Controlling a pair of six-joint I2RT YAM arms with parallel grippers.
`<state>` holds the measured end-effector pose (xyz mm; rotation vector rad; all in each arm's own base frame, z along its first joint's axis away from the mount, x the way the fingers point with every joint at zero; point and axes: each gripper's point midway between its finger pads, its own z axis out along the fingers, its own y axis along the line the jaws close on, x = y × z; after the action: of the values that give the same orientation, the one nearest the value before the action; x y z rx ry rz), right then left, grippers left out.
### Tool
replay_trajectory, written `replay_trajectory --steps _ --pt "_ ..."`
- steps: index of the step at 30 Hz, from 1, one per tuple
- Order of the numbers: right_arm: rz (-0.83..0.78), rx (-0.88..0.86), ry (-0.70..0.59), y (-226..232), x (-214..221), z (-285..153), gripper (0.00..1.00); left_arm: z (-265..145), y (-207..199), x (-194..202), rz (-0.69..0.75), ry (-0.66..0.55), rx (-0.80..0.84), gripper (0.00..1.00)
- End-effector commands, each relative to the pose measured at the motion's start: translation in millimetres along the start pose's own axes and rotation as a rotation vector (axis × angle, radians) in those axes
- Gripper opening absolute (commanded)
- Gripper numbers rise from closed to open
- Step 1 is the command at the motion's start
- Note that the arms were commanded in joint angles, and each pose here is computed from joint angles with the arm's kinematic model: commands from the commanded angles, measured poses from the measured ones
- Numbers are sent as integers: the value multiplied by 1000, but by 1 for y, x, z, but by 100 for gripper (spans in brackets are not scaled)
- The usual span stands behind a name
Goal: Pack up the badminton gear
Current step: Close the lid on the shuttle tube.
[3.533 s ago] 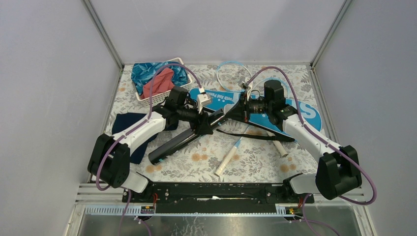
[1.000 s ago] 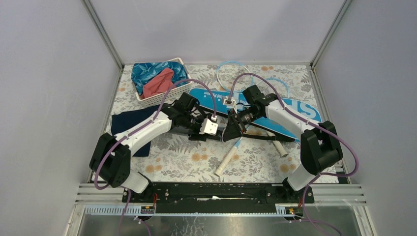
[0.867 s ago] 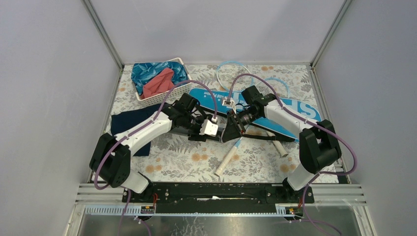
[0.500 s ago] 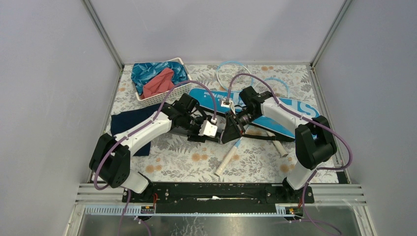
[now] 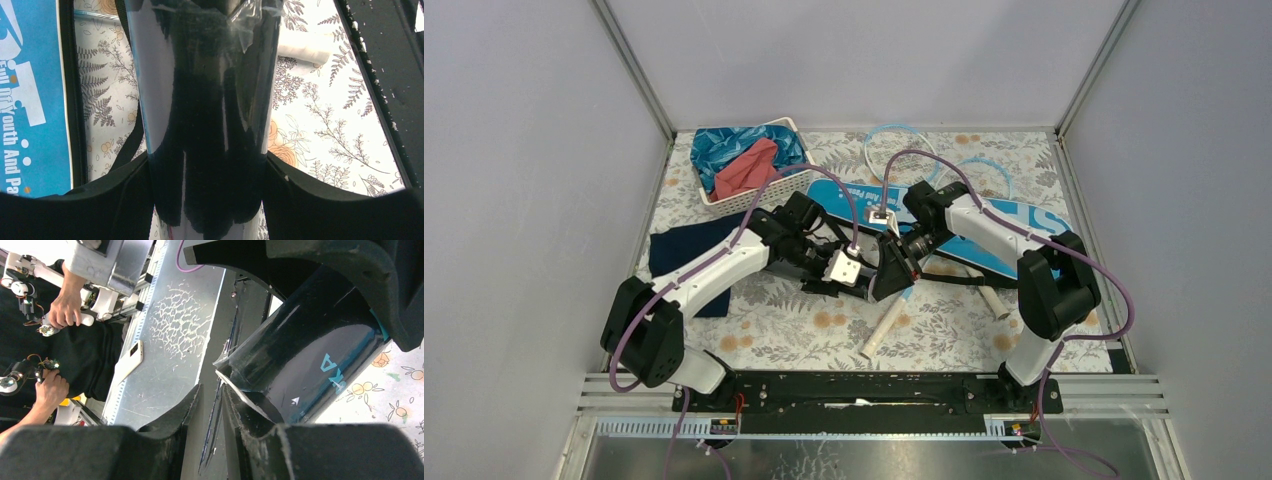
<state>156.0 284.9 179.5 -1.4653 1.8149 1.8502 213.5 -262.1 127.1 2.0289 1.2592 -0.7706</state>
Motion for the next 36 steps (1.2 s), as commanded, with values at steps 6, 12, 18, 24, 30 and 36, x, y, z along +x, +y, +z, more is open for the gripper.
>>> replay_trajectory --steps 6,12,18,24,30,36 --pt "-217 41 0 -25 -19 12 28 -13 3 -105 195 -401 37 0" --pt "-224 76 6 -31 -19 12 31 -17 6 -108 168 -417 36 0" --pt "-247 195 15 -34 -31 -1 41 -24 19 -96 153 -347 -25 0" --pt "-266 282 -3 -26 -49 -27 52 -29 23 -84 145 -311 -59 0" --pt "-286 329 19 -16 -52 -39 56 -35 27 -80 133 -318 -78 0" --pt "-289 391 3 -18 -56 -55 56 -40 29 -80 127 -333 -91 0"
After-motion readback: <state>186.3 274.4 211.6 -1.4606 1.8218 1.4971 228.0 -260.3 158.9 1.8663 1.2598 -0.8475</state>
